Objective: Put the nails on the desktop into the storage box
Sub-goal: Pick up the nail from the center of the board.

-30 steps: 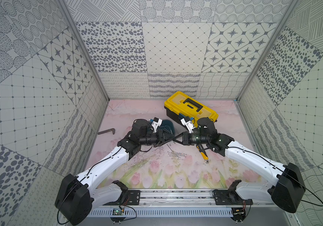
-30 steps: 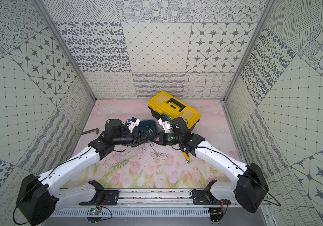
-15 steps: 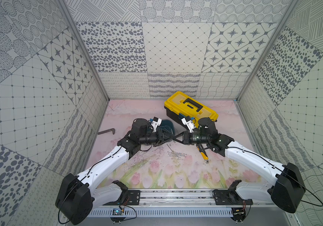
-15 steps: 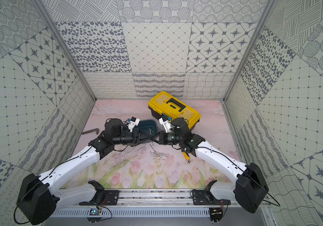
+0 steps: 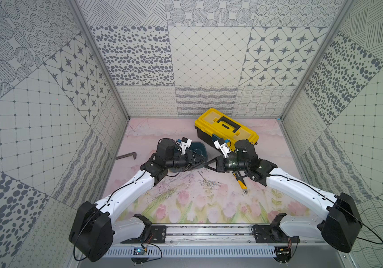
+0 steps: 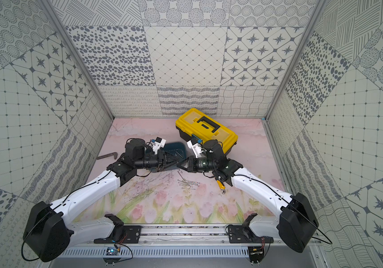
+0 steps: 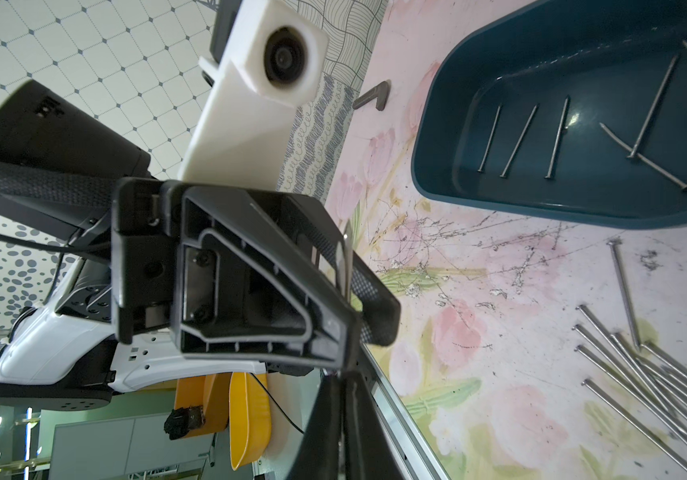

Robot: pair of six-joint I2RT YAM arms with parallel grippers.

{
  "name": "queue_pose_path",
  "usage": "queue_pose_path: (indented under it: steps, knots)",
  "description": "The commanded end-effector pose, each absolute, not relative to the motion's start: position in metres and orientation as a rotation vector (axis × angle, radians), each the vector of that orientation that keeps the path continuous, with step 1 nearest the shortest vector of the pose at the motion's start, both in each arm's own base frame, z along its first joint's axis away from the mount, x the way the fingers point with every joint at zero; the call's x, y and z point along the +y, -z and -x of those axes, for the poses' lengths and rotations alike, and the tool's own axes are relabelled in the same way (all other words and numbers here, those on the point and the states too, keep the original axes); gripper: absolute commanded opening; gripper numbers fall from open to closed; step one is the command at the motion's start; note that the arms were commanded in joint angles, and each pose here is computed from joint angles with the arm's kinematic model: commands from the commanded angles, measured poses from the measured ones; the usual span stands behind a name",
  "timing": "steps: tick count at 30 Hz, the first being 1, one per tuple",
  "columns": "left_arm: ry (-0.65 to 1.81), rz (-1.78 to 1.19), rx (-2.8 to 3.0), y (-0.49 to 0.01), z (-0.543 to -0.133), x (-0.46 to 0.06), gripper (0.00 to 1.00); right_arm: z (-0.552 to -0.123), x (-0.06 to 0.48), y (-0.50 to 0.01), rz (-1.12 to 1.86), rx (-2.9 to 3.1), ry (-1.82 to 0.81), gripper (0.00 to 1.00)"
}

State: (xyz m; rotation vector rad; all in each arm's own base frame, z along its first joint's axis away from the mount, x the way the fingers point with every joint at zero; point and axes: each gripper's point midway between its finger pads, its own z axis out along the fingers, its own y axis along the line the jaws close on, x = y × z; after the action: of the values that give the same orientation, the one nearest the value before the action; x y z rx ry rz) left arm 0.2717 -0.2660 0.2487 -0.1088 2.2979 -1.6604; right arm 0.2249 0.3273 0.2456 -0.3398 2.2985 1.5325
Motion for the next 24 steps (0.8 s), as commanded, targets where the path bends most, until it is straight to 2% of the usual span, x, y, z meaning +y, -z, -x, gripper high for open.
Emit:
queue_pose_path:
  steps: [1,14,24]
  knots:
    - [1.672,0.09,2.227,-0.2627,-0.2795,-0.2593,0.25,-0.224,0.3309,-0.2536,0.37,2.252,-1.563,0.0]
    - [1.686,0.088,2.235,-0.2604,-0.2761,-0.2562,0.2,-0.2254,0.3331,-0.2551,0.37,2.246,-1.574,0.0]
    - [1.699,0.082,2.229,-0.2606,-0.2752,-0.257,0.08,-0.2252,0.3337,-0.2564,0.366,2.243,-1.588,0.0]
